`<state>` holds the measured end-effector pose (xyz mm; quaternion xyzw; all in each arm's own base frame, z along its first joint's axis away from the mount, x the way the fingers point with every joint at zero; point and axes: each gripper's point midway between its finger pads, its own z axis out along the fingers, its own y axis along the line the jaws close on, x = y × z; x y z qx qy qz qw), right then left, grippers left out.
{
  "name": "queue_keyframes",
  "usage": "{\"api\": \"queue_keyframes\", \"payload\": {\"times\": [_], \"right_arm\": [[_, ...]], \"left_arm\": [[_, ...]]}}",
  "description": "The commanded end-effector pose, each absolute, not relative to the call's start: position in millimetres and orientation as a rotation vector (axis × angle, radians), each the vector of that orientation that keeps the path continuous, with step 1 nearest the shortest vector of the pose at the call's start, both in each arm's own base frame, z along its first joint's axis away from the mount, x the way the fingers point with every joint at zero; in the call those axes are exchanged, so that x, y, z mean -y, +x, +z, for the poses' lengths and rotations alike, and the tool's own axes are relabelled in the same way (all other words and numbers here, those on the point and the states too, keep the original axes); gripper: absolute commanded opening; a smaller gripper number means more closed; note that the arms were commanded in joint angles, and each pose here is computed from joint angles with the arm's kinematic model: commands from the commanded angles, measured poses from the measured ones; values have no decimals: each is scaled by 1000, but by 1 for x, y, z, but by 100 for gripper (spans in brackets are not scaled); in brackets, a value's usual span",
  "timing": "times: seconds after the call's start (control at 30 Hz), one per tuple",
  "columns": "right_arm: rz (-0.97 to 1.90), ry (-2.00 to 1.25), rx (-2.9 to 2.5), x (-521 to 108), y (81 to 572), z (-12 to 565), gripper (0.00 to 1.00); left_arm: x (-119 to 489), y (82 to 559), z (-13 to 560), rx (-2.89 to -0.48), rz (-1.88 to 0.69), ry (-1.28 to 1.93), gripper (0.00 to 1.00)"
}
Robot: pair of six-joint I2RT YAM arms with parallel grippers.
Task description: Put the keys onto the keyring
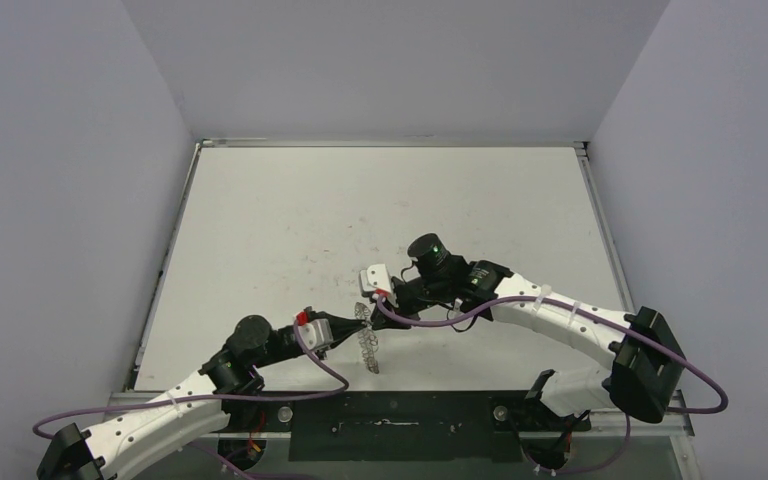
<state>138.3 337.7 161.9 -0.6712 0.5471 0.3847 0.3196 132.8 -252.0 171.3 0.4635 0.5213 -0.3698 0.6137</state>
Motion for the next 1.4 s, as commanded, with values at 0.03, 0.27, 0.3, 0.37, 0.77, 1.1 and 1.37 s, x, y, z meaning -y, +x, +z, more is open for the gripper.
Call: {"api": "queue_keyframes", "payload": {"times": [0.03,0.27,0.3,0.37,0.77,1.1,1.37], "right_arm": [[983,-1746,-1445,-336,145,157,25],[947,-1648,-1355,-337,149,188,35],[951,-1638,-1341,-337,149,192,35],[959,-1618,-1309,-339,148,203,35],[1046,-1624,-1277,-350,142,201,27],[1085,-1649,-1277,-354,138,193,27],[1108,-1673,-1264,-357,135,188,8]], "left_arm": [[255,133,213,-1055,-853,1017,0],[256,133,212,-1062,-860,1019,0],[256,133,213,-1060,-859,1019,0],[256,133,213,-1062,-860,1019,0],[257,133,213,-1066,-866,1023,0],[256,133,214,-1070,-865,1018,0],[256,132,214,-1074,-863,1021,0]]}}
